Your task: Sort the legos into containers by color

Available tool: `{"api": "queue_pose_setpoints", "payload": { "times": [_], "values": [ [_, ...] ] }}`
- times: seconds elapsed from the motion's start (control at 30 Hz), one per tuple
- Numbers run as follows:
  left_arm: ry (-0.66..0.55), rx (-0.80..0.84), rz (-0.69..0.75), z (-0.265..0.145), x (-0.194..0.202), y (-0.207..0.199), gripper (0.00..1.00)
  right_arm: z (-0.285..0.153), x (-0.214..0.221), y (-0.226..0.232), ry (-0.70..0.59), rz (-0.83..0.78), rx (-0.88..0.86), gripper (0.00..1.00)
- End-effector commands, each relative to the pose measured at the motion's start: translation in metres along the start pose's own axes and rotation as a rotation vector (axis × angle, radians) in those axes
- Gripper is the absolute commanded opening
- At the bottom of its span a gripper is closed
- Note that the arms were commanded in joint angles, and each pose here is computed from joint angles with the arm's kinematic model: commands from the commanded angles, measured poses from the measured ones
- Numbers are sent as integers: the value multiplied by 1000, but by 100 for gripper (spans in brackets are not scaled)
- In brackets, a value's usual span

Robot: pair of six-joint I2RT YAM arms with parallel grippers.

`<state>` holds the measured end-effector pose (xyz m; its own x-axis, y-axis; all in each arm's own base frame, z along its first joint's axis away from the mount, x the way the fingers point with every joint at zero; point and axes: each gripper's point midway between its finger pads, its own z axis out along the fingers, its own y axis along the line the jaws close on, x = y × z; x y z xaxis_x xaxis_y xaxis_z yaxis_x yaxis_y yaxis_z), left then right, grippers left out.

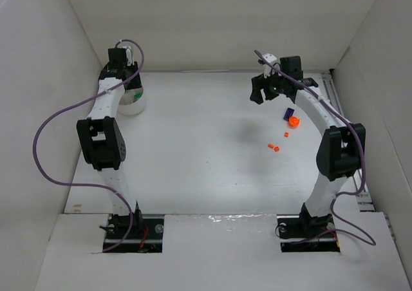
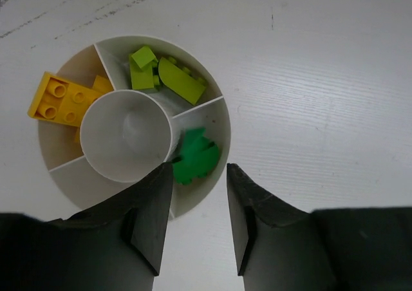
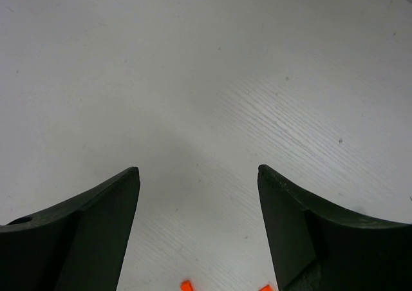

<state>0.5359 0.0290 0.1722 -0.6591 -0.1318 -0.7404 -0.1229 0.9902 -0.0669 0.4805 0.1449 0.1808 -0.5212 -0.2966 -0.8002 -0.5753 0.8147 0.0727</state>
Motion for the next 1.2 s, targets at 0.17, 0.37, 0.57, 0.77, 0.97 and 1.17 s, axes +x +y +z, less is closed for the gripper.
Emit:
{"api": "queue_pose_setpoints", "payload": {
  "times": [0.17, 0.37, 0.57, 0.77, 0.97, 1.17],
  "values": [
    [-52, 18, 3, -11, -22, -4, 45, -14, 0, -31, 13, -25, 16, 76],
    [-261, 437, 65, -79, -50, -75, 48, -64, 76, -45, 154, -62, -123, 64],
    [-269, 589, 215, -113, -29, -137, 63, -100, 138, -39, 333, -282, -155, 61],
    [-228, 592, 169, -104, -21, -138, 65, -88, 125, -78, 232, -124, 122, 72],
    [-235, 585, 150, -105, -23, -137, 66, -81, 122, -112, 182, -31, 328, 79],
    [-225, 567, 135, -96, -21, -135, 66, -62, 128, -121, 234, -41, 374, 69]
  ]
}}
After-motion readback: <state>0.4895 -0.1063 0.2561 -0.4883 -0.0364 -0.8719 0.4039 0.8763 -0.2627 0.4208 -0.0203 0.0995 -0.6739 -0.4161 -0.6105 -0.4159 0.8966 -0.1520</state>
